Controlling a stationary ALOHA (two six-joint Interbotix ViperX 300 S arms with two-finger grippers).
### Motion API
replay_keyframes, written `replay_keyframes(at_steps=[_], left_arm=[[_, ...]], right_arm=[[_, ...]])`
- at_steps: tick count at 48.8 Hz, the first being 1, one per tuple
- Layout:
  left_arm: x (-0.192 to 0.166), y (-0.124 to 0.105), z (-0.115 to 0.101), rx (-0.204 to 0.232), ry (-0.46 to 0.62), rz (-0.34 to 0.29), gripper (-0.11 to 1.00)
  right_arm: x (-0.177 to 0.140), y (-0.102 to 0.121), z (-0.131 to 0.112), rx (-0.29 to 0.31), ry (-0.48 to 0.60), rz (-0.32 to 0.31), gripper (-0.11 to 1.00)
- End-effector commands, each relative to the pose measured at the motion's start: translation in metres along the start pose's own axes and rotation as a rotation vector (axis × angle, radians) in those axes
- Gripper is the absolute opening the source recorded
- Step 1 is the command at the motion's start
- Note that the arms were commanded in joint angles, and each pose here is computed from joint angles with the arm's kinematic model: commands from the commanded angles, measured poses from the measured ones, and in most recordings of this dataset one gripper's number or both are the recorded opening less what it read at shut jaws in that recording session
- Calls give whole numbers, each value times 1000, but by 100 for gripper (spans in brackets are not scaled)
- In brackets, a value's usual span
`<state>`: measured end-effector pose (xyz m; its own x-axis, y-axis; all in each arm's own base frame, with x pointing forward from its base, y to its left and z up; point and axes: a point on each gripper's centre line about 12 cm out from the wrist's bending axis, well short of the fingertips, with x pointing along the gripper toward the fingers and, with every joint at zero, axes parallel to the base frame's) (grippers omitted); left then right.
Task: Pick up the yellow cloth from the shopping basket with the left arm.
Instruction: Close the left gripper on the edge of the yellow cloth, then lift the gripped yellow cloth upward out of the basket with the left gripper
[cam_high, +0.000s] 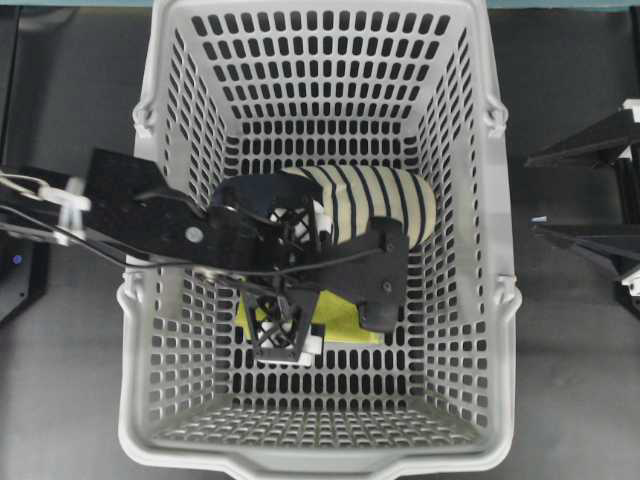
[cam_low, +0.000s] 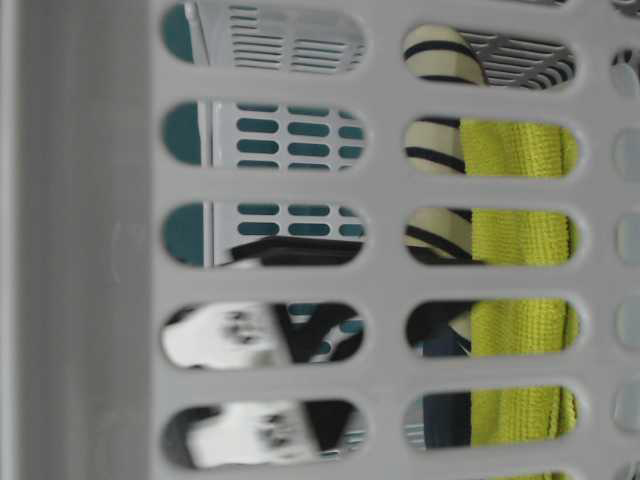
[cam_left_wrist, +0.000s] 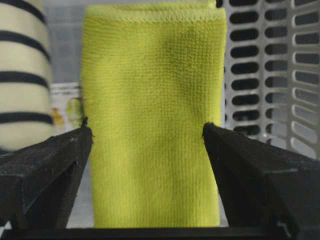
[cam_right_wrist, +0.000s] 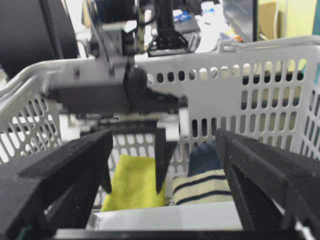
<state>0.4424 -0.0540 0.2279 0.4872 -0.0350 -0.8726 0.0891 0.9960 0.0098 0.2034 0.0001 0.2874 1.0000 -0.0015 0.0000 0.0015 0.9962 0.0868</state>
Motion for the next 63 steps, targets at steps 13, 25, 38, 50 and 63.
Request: replay_keyframes(at_steps=[13, 25, 38, 50, 63], left_arm=[[26, 0, -17, 3, 44, 3, 86], [29, -1, -24, 14, 67, 2, 77], [13, -2, -14, 26, 21, 0, 17], [-40, -4, 17, 24, -45, -2, 17], [-153, -11, 66, 19, -102, -9, 17]], right_arm=[[1, 0, 1, 0, 15, -3, 79], [1, -1, -2, -2, 24, -4, 79], [0, 0, -2, 0, 21, -2, 79], [-1, 0, -1, 2, 17, -2, 78], [-2, 0, -1, 3, 21, -3, 78]])
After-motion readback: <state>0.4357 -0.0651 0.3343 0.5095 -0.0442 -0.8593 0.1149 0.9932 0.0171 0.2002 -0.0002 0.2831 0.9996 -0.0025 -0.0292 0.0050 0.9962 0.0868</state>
